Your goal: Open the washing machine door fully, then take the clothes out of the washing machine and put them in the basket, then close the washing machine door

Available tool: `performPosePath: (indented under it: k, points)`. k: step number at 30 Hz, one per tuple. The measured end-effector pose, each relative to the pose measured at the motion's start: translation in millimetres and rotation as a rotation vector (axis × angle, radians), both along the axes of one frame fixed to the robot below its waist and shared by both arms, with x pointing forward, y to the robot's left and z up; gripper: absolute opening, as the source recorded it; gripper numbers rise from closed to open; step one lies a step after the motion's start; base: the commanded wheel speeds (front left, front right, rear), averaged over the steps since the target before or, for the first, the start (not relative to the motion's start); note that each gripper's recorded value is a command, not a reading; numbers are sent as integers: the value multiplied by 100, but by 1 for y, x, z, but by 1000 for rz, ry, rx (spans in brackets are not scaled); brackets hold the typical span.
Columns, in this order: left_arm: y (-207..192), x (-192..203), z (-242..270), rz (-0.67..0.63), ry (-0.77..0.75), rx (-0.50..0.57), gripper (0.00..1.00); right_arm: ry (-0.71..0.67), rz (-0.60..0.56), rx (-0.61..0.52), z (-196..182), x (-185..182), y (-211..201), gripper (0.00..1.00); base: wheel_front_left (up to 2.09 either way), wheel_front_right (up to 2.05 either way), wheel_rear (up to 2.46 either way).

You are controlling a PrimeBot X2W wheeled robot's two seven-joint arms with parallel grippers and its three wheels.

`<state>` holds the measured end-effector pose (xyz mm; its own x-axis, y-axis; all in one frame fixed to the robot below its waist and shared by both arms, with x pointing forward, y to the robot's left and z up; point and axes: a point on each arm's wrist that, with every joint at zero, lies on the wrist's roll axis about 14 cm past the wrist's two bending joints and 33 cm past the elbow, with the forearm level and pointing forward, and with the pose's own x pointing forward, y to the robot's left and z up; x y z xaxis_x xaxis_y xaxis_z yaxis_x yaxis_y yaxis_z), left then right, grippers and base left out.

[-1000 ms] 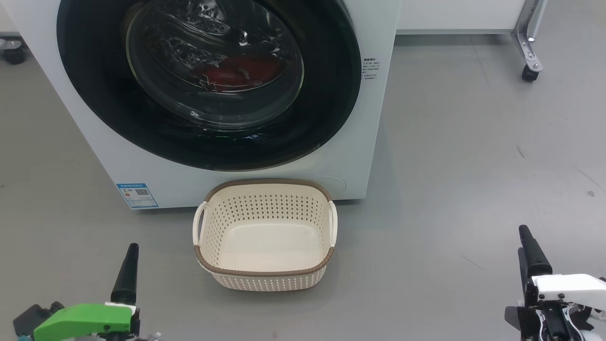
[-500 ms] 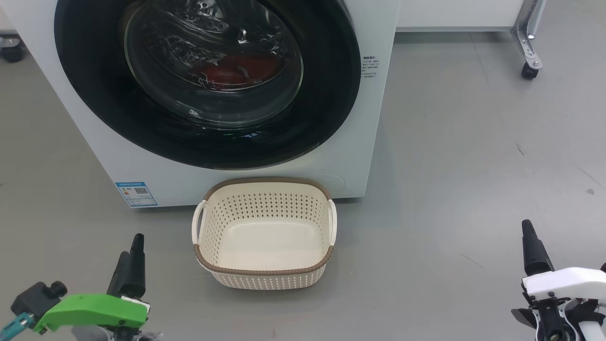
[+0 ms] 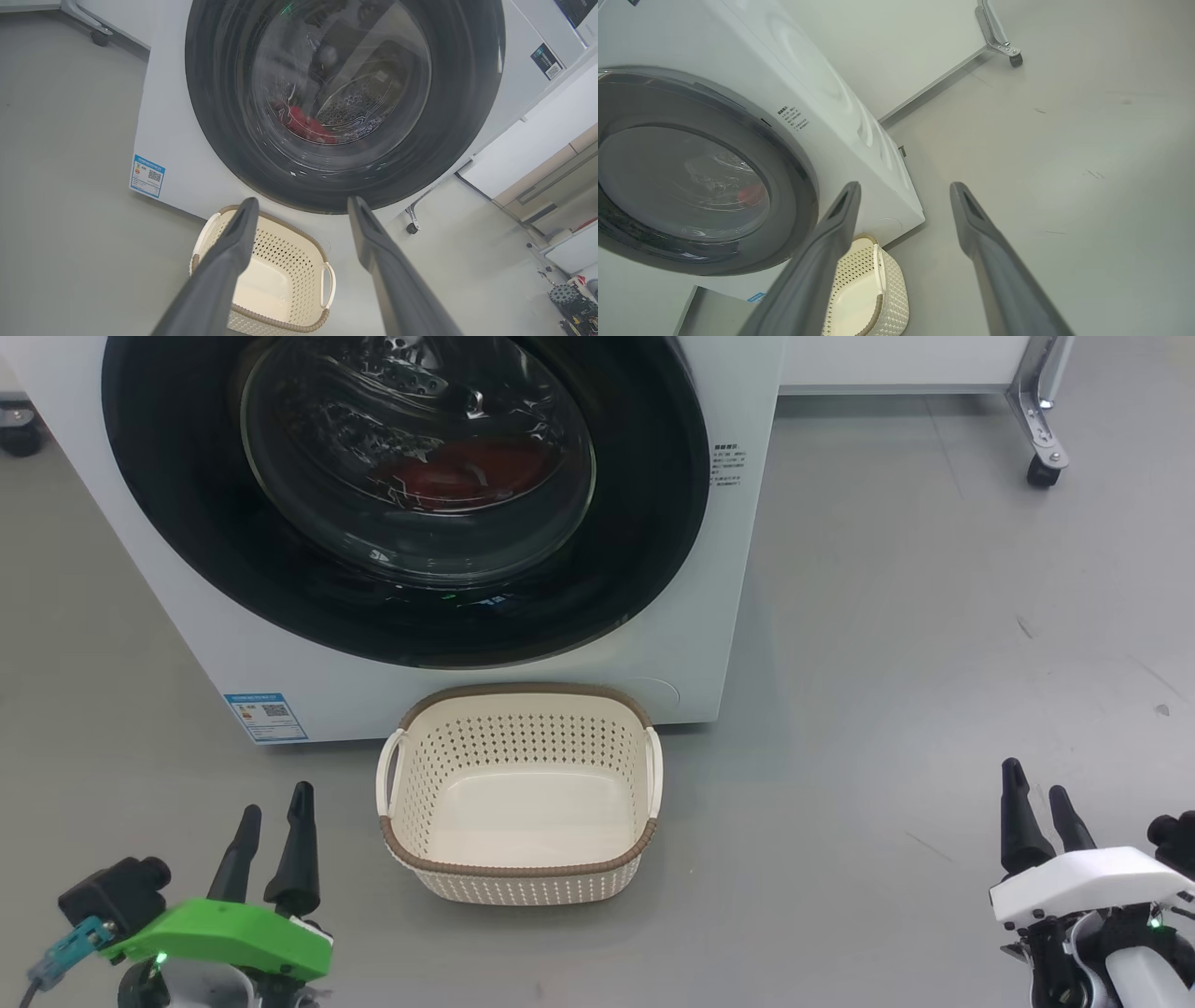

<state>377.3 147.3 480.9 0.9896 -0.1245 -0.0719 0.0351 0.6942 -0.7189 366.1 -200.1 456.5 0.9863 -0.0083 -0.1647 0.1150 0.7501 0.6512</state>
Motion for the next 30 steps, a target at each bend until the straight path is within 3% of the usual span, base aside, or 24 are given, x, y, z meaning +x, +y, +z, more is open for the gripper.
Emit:
performPosePath:
  k: [30]
  points:
    - [-22, -5, -4, -61, -87, 414, 100, -101, 122, -448, 13, -2, 32, 100, 0, 0, 0]
